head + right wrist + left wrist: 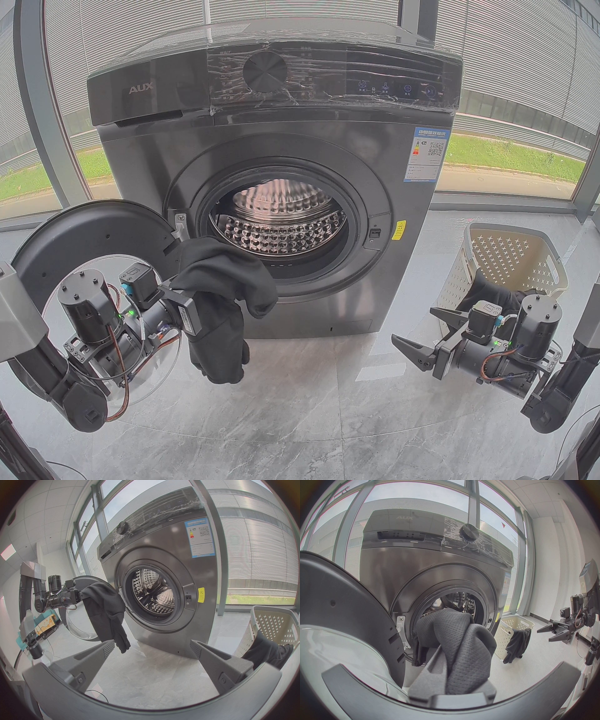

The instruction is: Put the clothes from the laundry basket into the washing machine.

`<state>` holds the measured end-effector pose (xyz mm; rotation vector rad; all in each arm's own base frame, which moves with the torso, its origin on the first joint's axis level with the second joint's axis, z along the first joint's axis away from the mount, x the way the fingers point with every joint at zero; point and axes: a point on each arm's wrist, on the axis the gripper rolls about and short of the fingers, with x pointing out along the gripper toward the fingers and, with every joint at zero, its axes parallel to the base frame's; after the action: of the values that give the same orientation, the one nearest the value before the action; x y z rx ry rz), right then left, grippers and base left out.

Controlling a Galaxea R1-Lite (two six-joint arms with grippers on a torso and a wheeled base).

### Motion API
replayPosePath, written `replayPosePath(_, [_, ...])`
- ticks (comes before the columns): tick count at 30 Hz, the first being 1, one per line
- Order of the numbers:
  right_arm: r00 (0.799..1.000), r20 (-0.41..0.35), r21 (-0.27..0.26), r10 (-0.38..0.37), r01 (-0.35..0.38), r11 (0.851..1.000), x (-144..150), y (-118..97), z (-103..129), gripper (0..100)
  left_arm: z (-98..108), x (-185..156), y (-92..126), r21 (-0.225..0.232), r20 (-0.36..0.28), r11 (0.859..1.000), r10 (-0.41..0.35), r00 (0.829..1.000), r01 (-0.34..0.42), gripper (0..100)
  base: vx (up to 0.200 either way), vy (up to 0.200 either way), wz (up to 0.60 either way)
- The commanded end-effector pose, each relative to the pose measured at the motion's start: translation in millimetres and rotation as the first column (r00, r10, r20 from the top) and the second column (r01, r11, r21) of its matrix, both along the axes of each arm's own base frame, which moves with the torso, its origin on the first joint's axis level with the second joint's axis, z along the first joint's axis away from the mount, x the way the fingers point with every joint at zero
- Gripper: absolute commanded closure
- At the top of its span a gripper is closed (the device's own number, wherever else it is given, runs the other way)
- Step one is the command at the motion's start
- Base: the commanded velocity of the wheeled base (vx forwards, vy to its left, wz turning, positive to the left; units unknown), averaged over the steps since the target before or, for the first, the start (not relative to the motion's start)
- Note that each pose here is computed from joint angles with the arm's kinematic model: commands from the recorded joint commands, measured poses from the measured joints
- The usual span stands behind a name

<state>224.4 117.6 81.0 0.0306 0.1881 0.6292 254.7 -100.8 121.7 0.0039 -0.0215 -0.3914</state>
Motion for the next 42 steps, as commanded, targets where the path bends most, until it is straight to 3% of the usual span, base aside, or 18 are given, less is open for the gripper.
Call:
replayPosePath(1, [1.0, -0.001, -0.001, -0.009, 0.009, 1.0, 0.1, -2.6, 0.1, 0, -3.9, -0.9, 0.0, 0.011, -0.014, 1.0, 0.002, 1.0, -0.002, 100, 0.0, 0.0, 0.0])
replayPosePath(6, [1.0, 0.001, 0.001, -0.01, 0.01, 1.0, -0.5, -2.9, 1.0, 0, -2.9, 0.9, -0.3, 0.006, -0.011, 1.0, 0.002, 1.0, -0.002, 100, 0.0, 0.0, 0.0])
replayPosePath(14, [1.0, -0.004, 0.001, -0.003, 0.003, 1.0, -1.6, -0.9, 0.0, 0, -14.1, 11.2, -4.3, 0.021, -0.036, 1.0, 0.008, 0.999, -0.008, 100, 0.2, 0.0, 0.0])
replayPosePath(42, [1.0, -0.022, 0.002, 0.0, 0.0, 1.0, -3.5, -0.5, -2.5, 0, -17.8, 9.1, -6.3, 0.027, -0.052, 1.0, -0.002, 0.999, 0.004, 100, 0.014, 0.0, 0.0])
